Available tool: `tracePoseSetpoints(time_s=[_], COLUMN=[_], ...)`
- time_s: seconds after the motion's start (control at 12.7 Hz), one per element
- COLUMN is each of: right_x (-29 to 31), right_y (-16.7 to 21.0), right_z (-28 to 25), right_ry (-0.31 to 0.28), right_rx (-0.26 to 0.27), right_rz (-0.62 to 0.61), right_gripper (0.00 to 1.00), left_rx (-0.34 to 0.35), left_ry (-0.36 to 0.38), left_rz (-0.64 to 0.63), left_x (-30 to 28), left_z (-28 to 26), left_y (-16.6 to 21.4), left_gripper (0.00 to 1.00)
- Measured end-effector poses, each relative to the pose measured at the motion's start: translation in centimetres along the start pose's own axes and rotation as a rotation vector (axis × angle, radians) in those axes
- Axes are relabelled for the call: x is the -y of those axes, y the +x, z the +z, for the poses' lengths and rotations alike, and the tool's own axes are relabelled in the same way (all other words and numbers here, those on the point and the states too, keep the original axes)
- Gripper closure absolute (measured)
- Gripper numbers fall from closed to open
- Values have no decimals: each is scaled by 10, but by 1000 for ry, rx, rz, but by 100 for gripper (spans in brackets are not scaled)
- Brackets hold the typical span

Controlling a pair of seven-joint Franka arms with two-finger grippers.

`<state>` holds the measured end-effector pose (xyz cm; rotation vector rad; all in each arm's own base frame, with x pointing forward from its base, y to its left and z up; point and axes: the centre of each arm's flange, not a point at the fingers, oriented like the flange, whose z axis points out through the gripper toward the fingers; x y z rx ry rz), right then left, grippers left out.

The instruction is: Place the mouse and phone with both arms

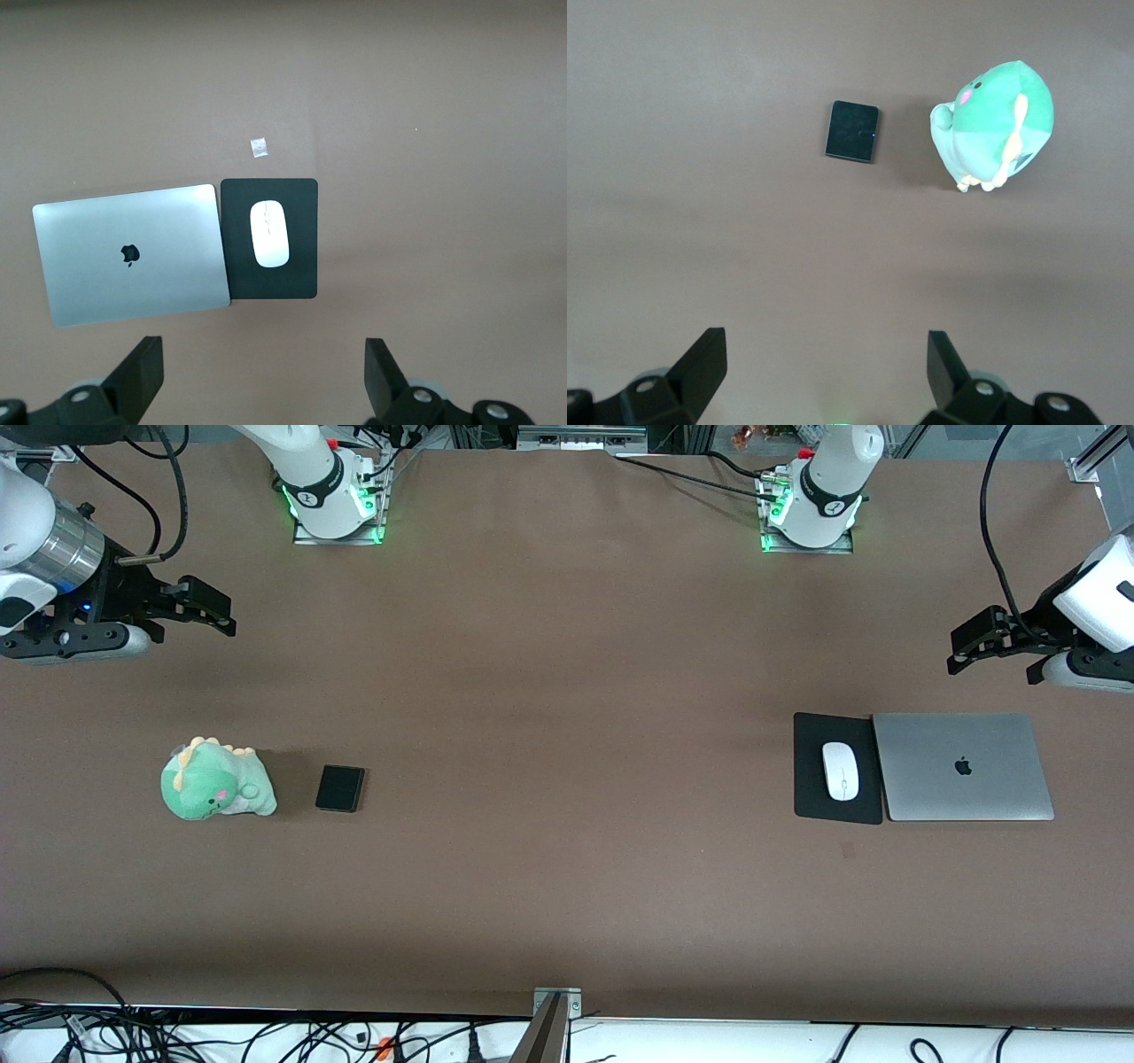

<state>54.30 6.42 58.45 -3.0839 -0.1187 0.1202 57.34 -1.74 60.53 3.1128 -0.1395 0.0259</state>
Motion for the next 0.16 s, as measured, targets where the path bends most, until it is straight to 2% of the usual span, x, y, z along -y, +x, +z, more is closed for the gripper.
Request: tracePoseSetpoints(time_s=[0.16], right_x=[0], right_y=[2], right_z=[-1], right_ry=[-3], right_rx=[-3], right_rz=[1], right_gripper=[0], left_rx=[0], left_ry=[0], left_rz=[0], left_x=[0], left_z=[0], left_y=[0], left_gripper=[0])
